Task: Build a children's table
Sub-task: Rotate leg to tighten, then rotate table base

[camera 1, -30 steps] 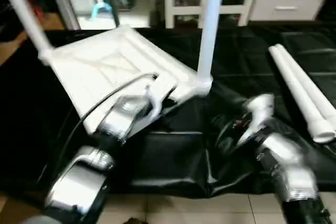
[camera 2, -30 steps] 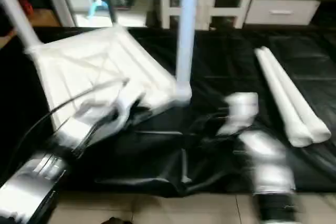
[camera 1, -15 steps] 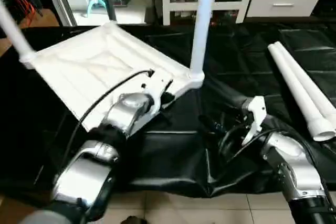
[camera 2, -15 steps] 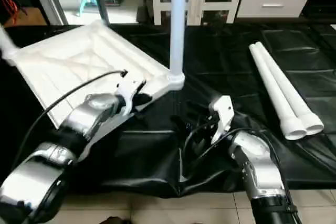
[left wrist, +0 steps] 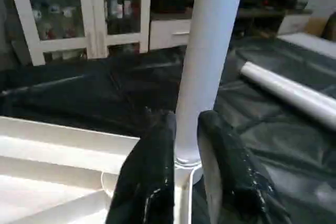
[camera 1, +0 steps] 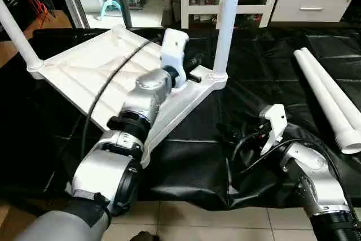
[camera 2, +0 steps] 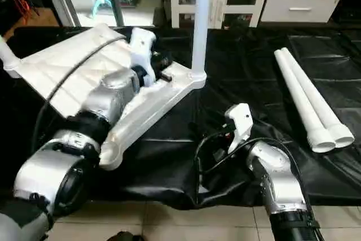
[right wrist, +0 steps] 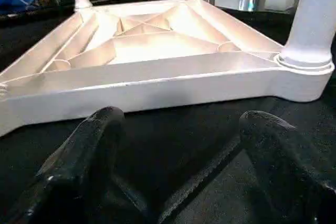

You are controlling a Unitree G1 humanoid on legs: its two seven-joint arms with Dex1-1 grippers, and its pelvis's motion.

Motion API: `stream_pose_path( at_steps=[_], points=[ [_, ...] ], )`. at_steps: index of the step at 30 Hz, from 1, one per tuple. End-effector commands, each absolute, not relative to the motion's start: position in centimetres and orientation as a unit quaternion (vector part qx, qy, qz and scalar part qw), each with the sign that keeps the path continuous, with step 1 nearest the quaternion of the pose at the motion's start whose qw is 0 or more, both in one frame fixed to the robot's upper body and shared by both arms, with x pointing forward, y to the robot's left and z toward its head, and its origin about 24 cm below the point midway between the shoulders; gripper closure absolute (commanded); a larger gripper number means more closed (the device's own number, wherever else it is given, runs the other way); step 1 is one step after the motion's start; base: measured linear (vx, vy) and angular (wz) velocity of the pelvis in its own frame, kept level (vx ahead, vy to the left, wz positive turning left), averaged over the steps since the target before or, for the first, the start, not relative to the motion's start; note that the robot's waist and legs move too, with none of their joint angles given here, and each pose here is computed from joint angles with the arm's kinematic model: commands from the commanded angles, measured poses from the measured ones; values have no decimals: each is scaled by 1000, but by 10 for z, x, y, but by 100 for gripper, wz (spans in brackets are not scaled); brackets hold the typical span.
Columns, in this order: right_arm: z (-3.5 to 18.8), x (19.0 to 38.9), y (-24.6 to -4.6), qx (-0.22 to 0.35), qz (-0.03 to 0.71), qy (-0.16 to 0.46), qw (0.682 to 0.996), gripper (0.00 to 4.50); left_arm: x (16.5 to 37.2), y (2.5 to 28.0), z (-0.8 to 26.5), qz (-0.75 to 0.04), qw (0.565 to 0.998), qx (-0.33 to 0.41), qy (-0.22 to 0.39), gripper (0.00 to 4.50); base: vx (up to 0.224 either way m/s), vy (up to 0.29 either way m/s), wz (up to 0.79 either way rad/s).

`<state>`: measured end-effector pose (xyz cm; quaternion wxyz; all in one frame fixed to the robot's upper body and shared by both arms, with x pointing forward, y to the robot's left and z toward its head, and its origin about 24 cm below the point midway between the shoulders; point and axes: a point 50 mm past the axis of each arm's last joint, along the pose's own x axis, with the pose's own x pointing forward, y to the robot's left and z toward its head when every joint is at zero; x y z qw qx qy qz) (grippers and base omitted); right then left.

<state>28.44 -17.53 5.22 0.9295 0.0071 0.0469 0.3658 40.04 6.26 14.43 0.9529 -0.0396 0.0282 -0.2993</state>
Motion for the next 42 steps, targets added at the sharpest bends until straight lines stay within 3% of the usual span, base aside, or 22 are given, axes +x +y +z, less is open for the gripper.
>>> stream_pose_path(
  at_steps=[1, 4, 7, 10, 14, 18, 21, 27, 30, 42],
  points=[
    [51, 286, -171, 5, 370, 47, 928, 65, 398, 70, 146, -328, 944, -8, 29, 327, 0, 0, 0],
    [51, 286, -169, 2, 374, 47, 926, 65, 392, 86, 147, -359, 932, 38, 25, 327, 0, 0, 0],
    [52, 286, -168, 2, 375, 46, 926, 65, 377, 128, 135, -385, 914, 109, 69, 327, 0, 0, 0],
    [50, 285, -170, 3, 376, 50, 925, 65, 347, 177, 120, -433, 879, 151, 131, 327, 0, 0, 0],
    [48, 284, -169, 1, 385, 56, 921, 65, 312, 209, 117, -489, 839, 145, 189, 327, 0, 0, 0],
    [48, 286, -165, -1, 394, 57, 917, 65, 293, 239, 116, -464, 831, 169, 256, 327, 0, 0, 0],
    [48, 288, -161, -2, 404, 57, 913, 65, 291, 252, 119, -434, 839, 183, 273, 327, 0, 0, 0],
    [48, 288, -160, -5, 409, 57, 911, 65, 300, 249, 115, -407, 849, 208, 264, 327, 0, 0, 0],
    [49, 287, -161, -7, 407, 56, 912, 65, 317, 236, 109, -379, 864, 216, 249, 327, 0, 0, 0],
    [48, 283, -166, -10, 398, 56, 916, 65, 323, 237, 86, -374, 819, 285, 329, 327, 0, 0, 0]
  ],
)
